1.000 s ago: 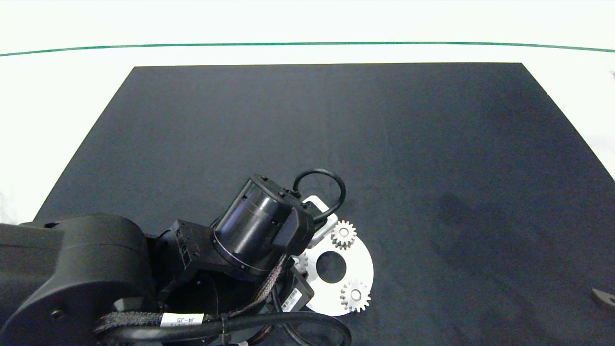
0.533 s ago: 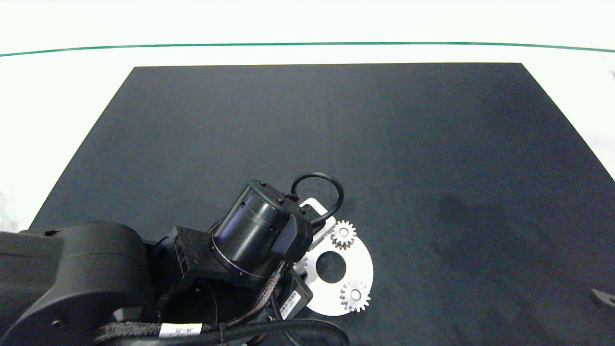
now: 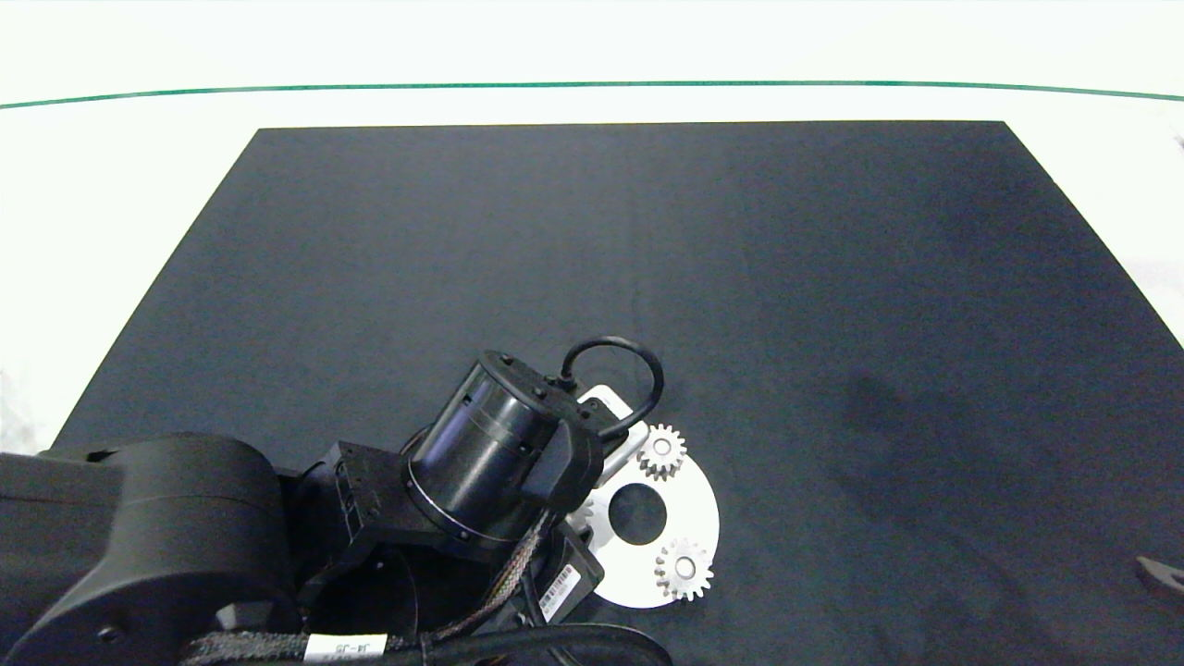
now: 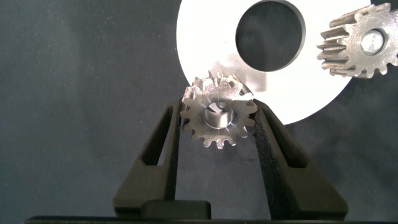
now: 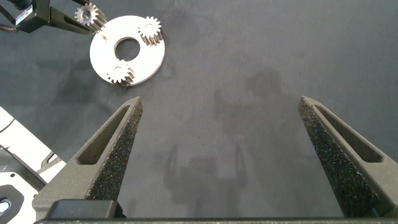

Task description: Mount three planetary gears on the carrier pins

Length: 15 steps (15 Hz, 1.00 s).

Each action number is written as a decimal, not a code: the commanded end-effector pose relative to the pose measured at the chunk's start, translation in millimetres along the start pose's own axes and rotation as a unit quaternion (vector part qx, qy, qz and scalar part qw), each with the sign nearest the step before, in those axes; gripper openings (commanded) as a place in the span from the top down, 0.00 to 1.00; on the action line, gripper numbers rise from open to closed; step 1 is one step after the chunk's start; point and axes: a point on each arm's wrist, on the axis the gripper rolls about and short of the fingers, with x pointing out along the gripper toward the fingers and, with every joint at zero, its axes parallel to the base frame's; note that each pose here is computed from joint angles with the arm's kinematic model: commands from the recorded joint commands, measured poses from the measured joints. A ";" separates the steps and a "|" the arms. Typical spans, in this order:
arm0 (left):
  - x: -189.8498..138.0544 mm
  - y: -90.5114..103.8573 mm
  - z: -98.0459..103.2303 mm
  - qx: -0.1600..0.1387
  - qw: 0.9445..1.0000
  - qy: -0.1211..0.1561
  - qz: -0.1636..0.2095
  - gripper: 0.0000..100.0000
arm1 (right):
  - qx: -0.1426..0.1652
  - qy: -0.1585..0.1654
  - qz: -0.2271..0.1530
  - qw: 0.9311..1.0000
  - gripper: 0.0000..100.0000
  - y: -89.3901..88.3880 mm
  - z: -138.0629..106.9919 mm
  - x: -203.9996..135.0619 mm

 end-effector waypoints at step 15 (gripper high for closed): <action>1.3 1.1 -4.1 0.000 1.000 0.009 0.003 0.81 | -0.001 0.002 -0.002 1.000 0.00 -0.1 -0.2 -0.1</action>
